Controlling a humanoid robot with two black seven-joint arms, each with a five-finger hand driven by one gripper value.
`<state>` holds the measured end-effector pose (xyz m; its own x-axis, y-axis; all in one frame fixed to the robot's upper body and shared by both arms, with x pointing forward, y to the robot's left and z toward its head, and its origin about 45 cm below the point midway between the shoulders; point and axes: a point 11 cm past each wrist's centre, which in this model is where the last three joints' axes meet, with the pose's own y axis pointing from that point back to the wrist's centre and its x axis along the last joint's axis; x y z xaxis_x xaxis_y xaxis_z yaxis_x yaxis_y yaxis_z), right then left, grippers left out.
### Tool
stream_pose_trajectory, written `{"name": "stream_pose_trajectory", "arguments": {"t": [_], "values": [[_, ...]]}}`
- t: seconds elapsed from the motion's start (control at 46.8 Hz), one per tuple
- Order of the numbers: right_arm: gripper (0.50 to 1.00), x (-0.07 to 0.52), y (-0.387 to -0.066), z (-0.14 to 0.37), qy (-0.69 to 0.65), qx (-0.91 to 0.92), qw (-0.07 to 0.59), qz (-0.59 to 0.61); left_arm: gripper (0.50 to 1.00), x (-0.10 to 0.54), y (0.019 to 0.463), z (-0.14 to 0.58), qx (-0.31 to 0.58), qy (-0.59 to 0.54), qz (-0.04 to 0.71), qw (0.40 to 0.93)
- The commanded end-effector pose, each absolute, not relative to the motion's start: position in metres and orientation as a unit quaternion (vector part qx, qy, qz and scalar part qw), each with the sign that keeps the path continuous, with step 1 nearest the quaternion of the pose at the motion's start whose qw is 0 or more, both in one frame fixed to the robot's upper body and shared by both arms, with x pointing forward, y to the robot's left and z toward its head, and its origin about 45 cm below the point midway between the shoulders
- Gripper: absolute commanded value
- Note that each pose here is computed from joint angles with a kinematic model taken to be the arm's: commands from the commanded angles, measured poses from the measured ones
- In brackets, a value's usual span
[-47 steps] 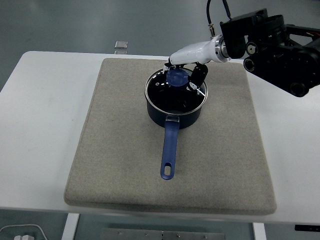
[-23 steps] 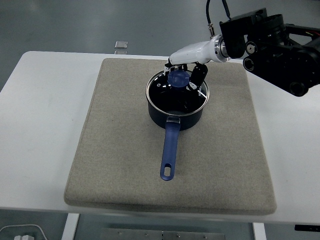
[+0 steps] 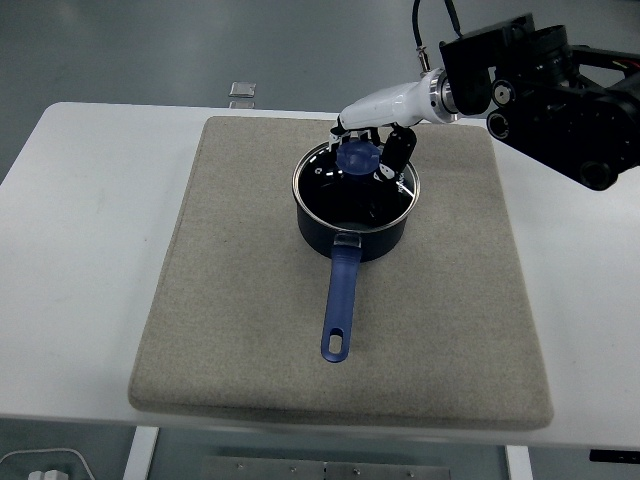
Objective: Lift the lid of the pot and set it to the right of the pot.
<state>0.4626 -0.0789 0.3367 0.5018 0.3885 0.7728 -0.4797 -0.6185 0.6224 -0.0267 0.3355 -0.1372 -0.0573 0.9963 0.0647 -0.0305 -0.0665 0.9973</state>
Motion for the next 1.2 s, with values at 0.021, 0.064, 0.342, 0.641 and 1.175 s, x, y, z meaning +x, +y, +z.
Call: {"name": "stream_pose_trajectory", "arguments": {"t": [0.021, 0.064, 0.342, 0.641, 1.175], "values": [[0.500, 0.463, -0.079, 0.337, -0.031, 0.751, 0.435, 0.496, 1.000, -0.027, 0.335, -0.137, 0.493, 0.489, 0.538, 0.477], [0.500, 0.463, -0.078, 0.338, -0.031, 0.751, 0.434, 0.497, 1.000, -0.027, 0.335, -0.137, 0.494, 0.489, 0.538, 0.477], [0.500, 0.463, -0.077, 0.342, -0.033, 0.753, 0.431, 0.496, 1.000, -0.027, 0.336, -0.137, 0.494, 0.489, 0.538, 0.477], [0.500, 0.465, -0.076, 0.355, -0.034, 0.752, 0.420, 0.507, 1.000, -0.027, 0.335, -0.137, 0.494, 0.489, 0.538, 0.477], [0.500, 0.486, -0.115, 0.371, -0.082, 0.745, 0.436, 0.499, 1.000, -0.027, 0.336, -0.137, 0.494, 0.489, 0.538, 0.477]]}}
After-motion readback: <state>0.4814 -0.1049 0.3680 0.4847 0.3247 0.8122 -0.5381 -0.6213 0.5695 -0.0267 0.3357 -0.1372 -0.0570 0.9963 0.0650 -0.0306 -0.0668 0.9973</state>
